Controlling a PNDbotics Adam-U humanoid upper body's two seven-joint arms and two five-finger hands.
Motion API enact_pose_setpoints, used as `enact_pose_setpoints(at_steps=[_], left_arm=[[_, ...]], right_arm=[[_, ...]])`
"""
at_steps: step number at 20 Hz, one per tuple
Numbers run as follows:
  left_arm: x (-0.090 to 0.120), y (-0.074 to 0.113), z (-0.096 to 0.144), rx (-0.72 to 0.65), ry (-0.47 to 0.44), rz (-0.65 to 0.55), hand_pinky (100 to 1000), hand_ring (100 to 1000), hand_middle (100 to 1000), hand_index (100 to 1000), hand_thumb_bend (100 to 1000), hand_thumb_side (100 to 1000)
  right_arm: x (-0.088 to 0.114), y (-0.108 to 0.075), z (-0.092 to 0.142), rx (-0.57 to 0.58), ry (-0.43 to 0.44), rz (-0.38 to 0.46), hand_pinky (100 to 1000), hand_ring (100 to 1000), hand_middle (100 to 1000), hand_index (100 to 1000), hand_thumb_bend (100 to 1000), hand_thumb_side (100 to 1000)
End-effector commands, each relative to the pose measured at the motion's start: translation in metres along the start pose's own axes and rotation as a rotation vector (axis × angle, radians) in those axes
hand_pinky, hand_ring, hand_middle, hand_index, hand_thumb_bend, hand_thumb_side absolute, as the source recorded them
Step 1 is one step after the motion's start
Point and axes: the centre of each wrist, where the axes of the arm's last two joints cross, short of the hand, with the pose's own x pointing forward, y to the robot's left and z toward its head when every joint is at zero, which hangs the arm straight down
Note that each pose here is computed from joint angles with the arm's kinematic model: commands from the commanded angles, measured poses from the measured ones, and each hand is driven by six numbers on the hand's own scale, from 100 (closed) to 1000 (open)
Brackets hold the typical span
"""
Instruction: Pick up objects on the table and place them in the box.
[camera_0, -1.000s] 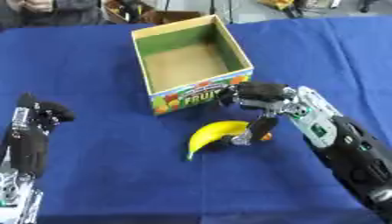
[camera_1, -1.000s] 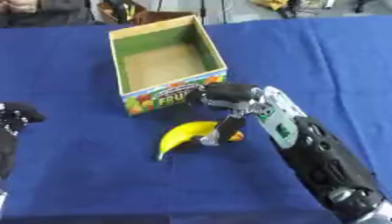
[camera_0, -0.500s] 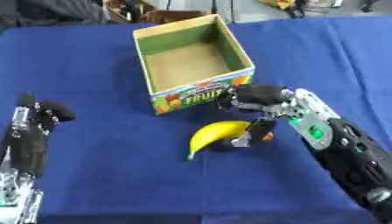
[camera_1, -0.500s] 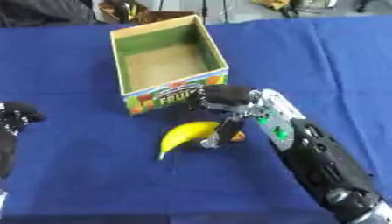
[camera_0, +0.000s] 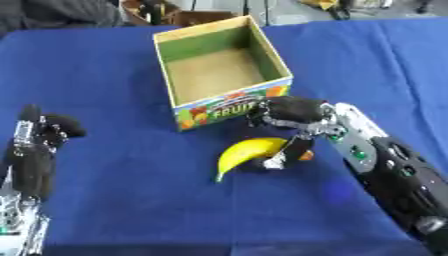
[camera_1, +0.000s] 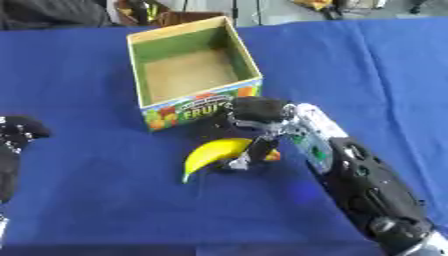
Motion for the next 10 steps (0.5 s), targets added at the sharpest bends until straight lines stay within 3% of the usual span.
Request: enact_pose_setpoints(at_steps=[1, 10], left_arm=[[0.0066, -0.0006, -0.0044, -0.013, -0.026, -0.003, 641, 553, 518, 543, 198, 950], [0.0065, -0.0007, -0.0044, -0.015, -0.026, -0.003, 641, 552, 517, 543, 197, 950]], right_arm=[[-0.0013, -0.0074, -0.0005, -0.021, 0.001, 0.035, 422, 561, 503, 674, 354, 426], [-0.0011, -0.0074, -0.0007, -0.039, -0.009, 0.084, 381, 533, 478, 652, 363, 403]])
